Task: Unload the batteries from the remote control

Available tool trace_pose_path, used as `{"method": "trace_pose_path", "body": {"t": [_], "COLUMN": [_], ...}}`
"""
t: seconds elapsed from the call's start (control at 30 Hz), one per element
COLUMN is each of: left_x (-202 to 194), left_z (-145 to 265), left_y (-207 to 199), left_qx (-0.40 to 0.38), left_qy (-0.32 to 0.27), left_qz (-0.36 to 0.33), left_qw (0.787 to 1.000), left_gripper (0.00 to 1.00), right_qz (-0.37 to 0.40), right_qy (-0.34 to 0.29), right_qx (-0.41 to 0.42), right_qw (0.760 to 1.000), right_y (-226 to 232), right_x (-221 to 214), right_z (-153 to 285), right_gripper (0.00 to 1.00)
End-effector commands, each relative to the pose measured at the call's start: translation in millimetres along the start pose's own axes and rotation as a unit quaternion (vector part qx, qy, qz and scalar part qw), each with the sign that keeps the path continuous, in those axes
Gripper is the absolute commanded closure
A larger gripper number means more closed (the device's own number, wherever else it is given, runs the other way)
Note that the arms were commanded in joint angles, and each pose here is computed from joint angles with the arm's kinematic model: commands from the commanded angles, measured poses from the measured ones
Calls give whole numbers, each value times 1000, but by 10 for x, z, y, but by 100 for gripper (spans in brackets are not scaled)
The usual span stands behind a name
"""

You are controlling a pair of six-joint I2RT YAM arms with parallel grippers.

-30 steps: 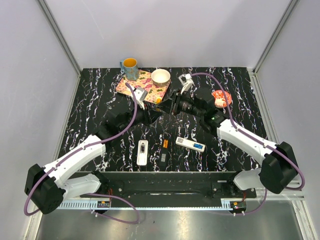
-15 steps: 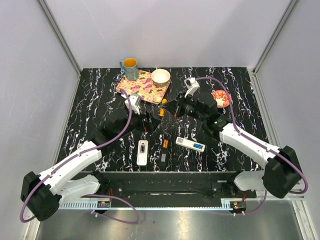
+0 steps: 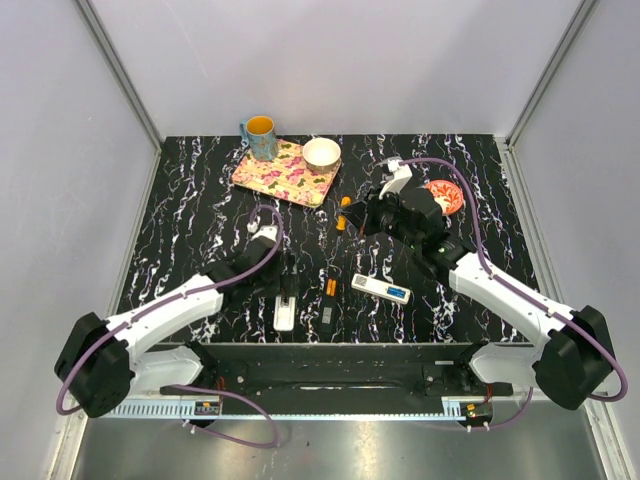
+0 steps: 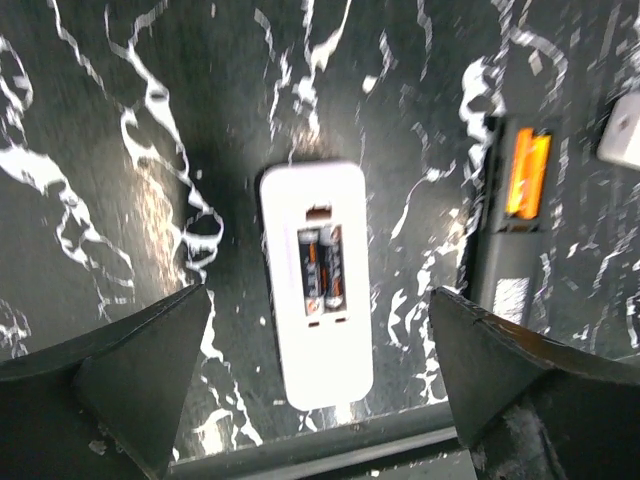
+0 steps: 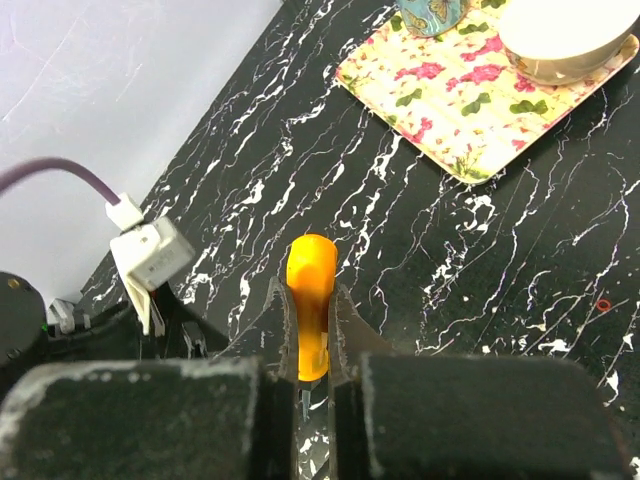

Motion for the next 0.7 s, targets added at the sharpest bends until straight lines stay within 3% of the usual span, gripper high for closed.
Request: {"method": "trace_pose_path", "body": {"t": [0.0,0.23,0.53,0.57,0.67], "left_x": [-176,-369,-503,-501,-510], "left_z": [-31,-142,-339,-353,-414], "left_y": [68,-14,9,-5,-6], "left_qx": [46,35,114,117,128], "left_qy": [19,45,52,50,46], "left_qz": [18,11,-29,-33,-48], "left_qw": [999,998,992,991,990], "left_gripper": [5,15,29,37,48], "right_qz": [14,9,11,12,14], "right_qy": [-11,-5,-7,-5,-7], "right_qx": [-10,-2,-2,-3,-4], "right_qw": [1000,1000,1000,1000,1000], "right_y": [-33,-30,-28,-35,-37], "right_x": [47,8,13,7,13], "right_z": [3,-26,-6,-5,-3], "right_gripper": [100,100,100,100,100]}}
Point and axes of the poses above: each gripper's point midway between its finger pads, its own z axis back along the fingers, its own y axis along the line the jaws close on, x = y × z, the point moved 10 cm from there along z, back along the fingers, and after that the axes turned 11 degrees about z, right-handed, at the moved point
